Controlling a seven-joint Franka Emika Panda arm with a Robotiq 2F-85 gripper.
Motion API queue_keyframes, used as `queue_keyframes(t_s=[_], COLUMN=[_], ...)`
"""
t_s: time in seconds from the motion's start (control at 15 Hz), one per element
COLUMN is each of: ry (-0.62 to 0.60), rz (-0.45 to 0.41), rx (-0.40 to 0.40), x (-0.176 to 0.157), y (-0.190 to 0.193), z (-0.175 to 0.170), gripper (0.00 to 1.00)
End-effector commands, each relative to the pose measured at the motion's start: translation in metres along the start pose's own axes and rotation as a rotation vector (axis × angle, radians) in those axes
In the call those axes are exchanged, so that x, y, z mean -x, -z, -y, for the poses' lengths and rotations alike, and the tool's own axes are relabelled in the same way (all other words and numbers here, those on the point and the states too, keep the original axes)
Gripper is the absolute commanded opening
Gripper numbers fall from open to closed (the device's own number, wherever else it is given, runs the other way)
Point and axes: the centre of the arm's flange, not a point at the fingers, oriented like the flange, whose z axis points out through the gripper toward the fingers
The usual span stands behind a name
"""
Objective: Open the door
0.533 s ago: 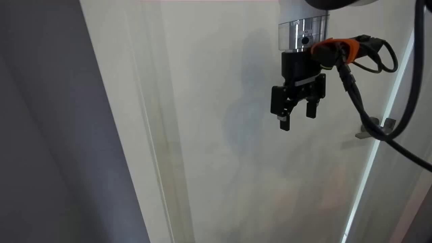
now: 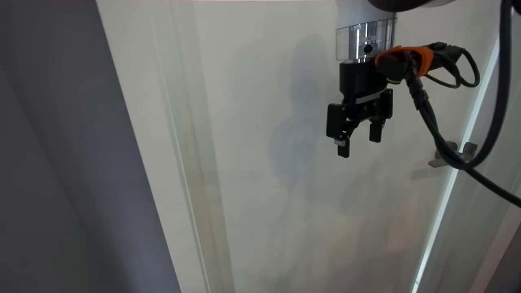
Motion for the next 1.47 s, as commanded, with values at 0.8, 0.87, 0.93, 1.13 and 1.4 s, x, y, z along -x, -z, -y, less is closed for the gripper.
queue_keyframes(t_s=[0.8, 0.87, 0.93, 1.13, 1.4], ry=[-0.461, -0.496, -0.536, -0.656, -0.722], rz=[0.127, 0.108, 0.088, -0.025, -0.083], rx=[-0.069, -0.074, -0.078, -0.075, -0.061], x=[0.050, 0.056, 0.061, 0.057, 0.056], y=[-0.120, -0.124, -0.129, -0.129, -0.130], z=[-0.149, -0.159, -0.169, -0.197, -0.221], gripper=[1.00, 1.00, 1.00, 1.00, 1.00])
